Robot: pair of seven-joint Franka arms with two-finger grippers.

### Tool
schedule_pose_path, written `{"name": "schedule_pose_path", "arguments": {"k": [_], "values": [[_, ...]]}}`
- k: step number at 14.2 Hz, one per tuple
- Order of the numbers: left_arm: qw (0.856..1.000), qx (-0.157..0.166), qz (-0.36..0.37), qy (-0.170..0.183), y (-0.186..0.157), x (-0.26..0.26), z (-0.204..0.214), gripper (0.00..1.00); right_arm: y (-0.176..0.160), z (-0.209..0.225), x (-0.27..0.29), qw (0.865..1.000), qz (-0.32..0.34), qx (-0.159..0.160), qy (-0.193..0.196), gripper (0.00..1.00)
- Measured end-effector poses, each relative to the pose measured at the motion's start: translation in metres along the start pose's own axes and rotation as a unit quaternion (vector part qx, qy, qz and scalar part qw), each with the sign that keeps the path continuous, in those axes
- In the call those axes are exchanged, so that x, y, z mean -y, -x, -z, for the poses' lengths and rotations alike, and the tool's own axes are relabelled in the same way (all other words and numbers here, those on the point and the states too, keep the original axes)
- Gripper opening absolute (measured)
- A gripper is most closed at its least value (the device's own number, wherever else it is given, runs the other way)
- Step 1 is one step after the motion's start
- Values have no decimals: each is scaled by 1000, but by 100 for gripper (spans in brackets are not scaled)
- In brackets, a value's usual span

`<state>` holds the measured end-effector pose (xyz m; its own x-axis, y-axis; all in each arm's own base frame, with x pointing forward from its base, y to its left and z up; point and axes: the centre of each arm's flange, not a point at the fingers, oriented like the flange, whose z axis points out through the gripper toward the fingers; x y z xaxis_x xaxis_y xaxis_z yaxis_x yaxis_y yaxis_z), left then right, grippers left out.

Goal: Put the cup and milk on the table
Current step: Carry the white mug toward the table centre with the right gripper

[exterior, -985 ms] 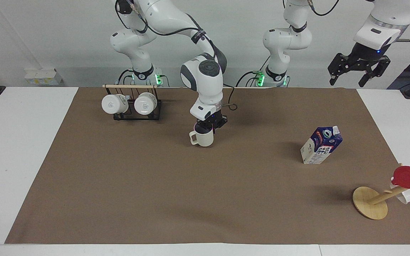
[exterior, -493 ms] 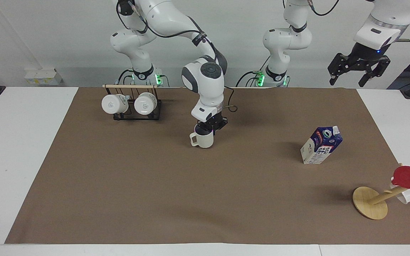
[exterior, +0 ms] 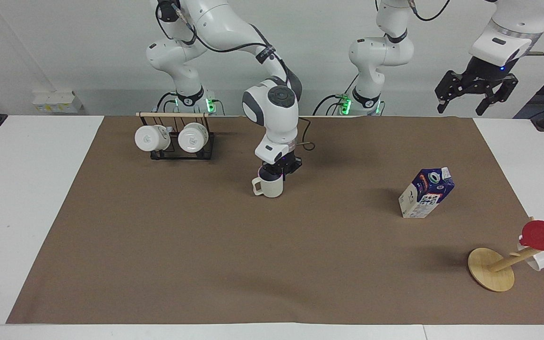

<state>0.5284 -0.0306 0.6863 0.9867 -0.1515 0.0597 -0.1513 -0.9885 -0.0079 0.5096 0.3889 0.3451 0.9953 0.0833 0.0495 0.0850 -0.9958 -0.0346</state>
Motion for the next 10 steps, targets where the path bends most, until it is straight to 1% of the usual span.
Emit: {"name": "schedule_pose_path", "arguments": {"k": [1,2,3,4,5,6,8,9,10], "values": [[1000,0,0,0,0,0,0,100,0,0,0,1000,0,0,0,4],[1000,0,0,0,0,0,0,100,1,-1,0,1000,0,1,1,8],[1000,0,0,0,0,0,0,100,1,-2,-1,1000,0,2,1,8],[1000,0,0,0,0,0,0,100,1,-3,-1,1000,0,3,2,13],[1000,0,0,0,0,0,0,100,2,-3,-1,1000,0,3,2,22],[1000,0,0,0,0,0,0,100,2,-3,-1,1000,0,3,2,35],[1000,1,0,0,0,0,-1,100,3,-3,2,1000,2,3,2,55],[1000,1,0,0,0,0,-1,100,6,-2,6,1000,6,2,1,67],[1000,1,0,0,0,0,-1,100,7,2,9,1000,9,0,-1,77]]}}
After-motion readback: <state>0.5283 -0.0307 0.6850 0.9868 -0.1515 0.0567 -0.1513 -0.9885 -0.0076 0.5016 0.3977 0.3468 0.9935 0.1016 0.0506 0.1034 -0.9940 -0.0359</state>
